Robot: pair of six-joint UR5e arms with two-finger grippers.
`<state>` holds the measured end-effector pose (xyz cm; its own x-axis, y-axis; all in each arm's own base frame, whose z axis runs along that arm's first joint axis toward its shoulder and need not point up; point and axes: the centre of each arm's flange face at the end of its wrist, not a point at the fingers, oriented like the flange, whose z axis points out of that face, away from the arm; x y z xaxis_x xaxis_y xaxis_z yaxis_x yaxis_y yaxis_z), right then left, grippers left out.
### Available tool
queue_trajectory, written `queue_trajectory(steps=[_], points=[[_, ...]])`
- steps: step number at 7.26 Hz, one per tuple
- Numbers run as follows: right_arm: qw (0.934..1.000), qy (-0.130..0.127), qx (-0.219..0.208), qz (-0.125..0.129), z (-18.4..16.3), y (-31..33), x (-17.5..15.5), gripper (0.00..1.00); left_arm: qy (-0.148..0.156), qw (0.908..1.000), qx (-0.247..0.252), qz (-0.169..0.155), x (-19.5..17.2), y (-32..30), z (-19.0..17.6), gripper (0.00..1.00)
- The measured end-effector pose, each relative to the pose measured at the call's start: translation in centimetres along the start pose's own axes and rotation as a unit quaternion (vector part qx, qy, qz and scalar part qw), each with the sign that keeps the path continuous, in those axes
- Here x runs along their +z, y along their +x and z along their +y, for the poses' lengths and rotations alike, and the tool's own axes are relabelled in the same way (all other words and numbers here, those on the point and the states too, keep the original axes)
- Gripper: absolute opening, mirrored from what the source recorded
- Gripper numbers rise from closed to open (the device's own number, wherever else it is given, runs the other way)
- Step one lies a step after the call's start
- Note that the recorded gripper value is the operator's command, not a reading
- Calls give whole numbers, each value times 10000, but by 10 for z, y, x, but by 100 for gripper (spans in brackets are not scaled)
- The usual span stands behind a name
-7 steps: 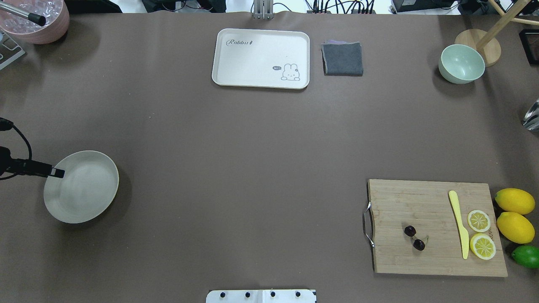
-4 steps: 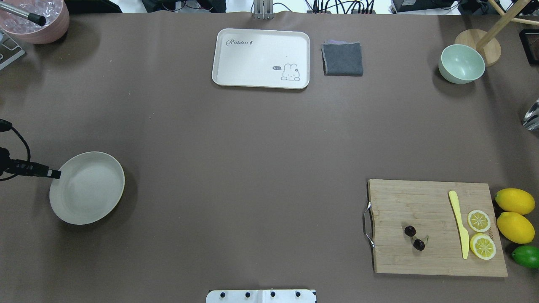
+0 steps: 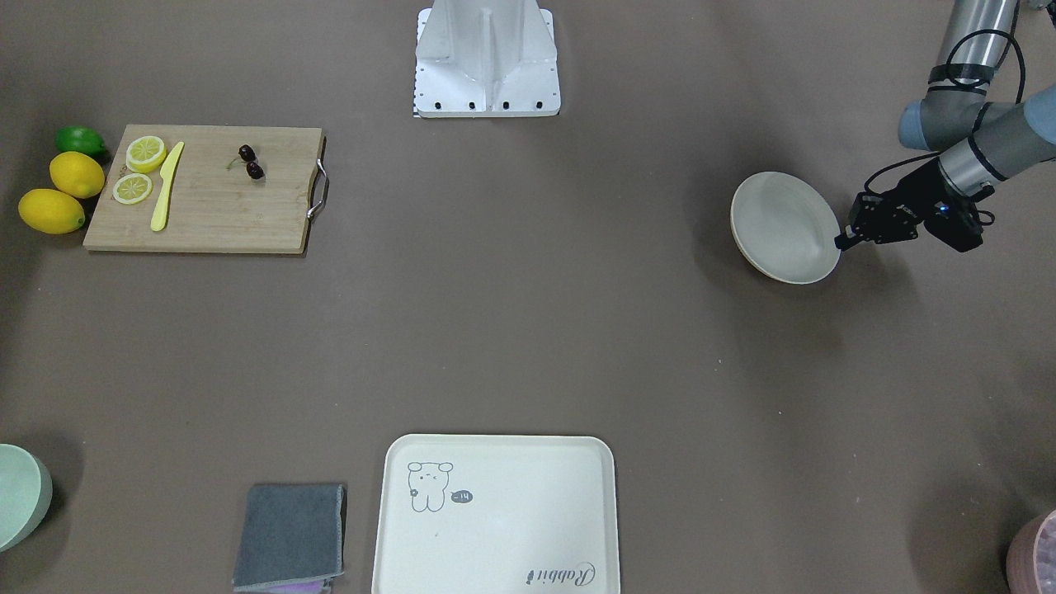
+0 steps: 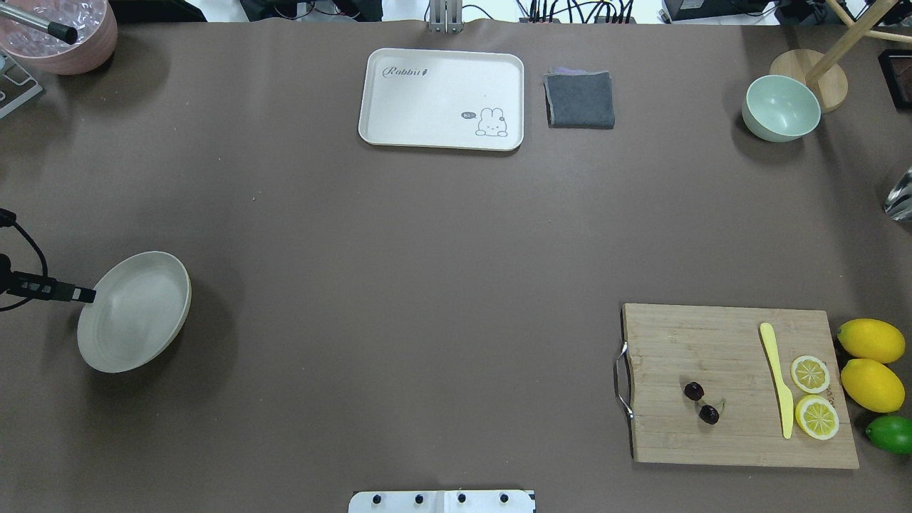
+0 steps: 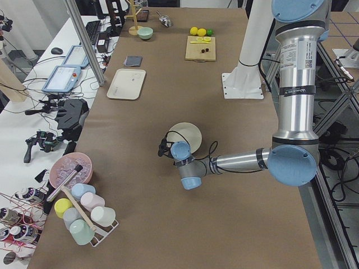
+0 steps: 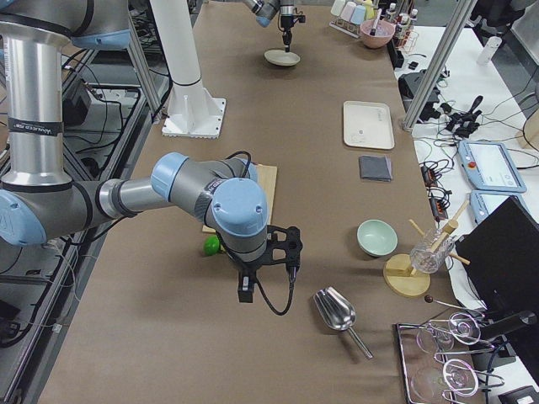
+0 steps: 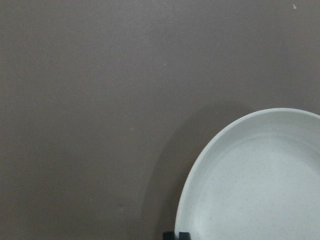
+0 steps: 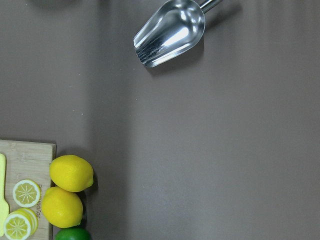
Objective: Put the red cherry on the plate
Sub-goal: 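Reach the left gripper to the white bowl's rim and grip it, then slide the white bowl with the left gripper toward the table center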
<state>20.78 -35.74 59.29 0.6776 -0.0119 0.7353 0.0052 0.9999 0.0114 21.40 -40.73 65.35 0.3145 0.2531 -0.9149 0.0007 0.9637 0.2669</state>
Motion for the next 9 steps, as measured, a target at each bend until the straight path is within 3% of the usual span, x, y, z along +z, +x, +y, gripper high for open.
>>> queue_trajectory(steps=[3,5,7,9], points=[[10000,8,-1,0,-1,0,-1,100,-293,9991,-80,311,-6,15,-8,0],[10000,4,-1,0,0,-1,-1,100,-373,9970,-395,558,-27,42,-46,0],[10000,20,-5,6,1,-2,-2,100,-337,9959,-629,560,-48,94,-92,0],[10000,12,21,-3,5,-8,-7,100,-156,9972,-629,374,-43,158,-137,0]])
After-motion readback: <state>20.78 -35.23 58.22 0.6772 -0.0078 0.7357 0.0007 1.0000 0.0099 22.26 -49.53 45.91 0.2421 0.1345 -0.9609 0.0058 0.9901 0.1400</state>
